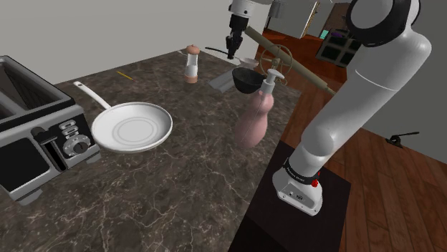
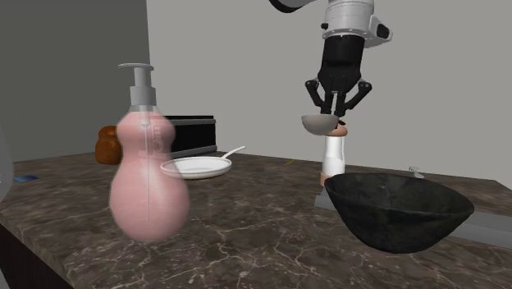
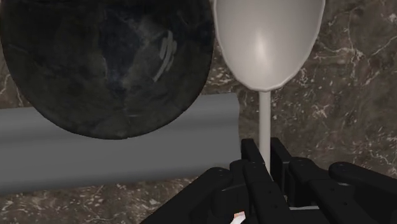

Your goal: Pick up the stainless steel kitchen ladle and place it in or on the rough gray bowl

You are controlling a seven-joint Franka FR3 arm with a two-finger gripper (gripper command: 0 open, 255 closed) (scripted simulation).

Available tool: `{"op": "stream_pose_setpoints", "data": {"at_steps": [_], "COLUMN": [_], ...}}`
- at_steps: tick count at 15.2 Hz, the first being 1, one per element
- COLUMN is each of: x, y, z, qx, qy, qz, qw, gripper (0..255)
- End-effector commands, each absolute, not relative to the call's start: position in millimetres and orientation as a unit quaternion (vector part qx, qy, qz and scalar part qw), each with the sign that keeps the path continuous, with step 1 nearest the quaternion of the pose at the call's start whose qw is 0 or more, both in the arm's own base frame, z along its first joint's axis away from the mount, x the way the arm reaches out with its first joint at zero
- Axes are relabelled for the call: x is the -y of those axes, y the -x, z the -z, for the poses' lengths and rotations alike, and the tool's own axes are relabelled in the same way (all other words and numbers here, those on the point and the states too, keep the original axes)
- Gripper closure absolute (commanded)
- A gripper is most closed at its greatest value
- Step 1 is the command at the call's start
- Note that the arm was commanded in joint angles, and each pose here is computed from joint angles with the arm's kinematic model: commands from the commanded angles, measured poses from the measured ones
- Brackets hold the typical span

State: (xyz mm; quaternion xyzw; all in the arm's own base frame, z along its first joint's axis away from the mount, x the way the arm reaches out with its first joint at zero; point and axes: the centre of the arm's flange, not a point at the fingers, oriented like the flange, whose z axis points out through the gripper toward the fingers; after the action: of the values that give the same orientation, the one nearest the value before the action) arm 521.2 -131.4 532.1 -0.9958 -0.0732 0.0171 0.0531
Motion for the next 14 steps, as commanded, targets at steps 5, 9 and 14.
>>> {"op": "stream_pose_setpoints", "data": {"at_steps": [5,9,14], "x": [201,248,255], "y": [-484,-459,-455], "z": [-534,-535,-514], "qx": [0.074,0.074,0.074], "qy": [0.996,0.996,0.996], "qz": [-0.017,-0.017,-0.017], "qw": [0.053,0.053,0.053], "gripper": [255,255,255]}}
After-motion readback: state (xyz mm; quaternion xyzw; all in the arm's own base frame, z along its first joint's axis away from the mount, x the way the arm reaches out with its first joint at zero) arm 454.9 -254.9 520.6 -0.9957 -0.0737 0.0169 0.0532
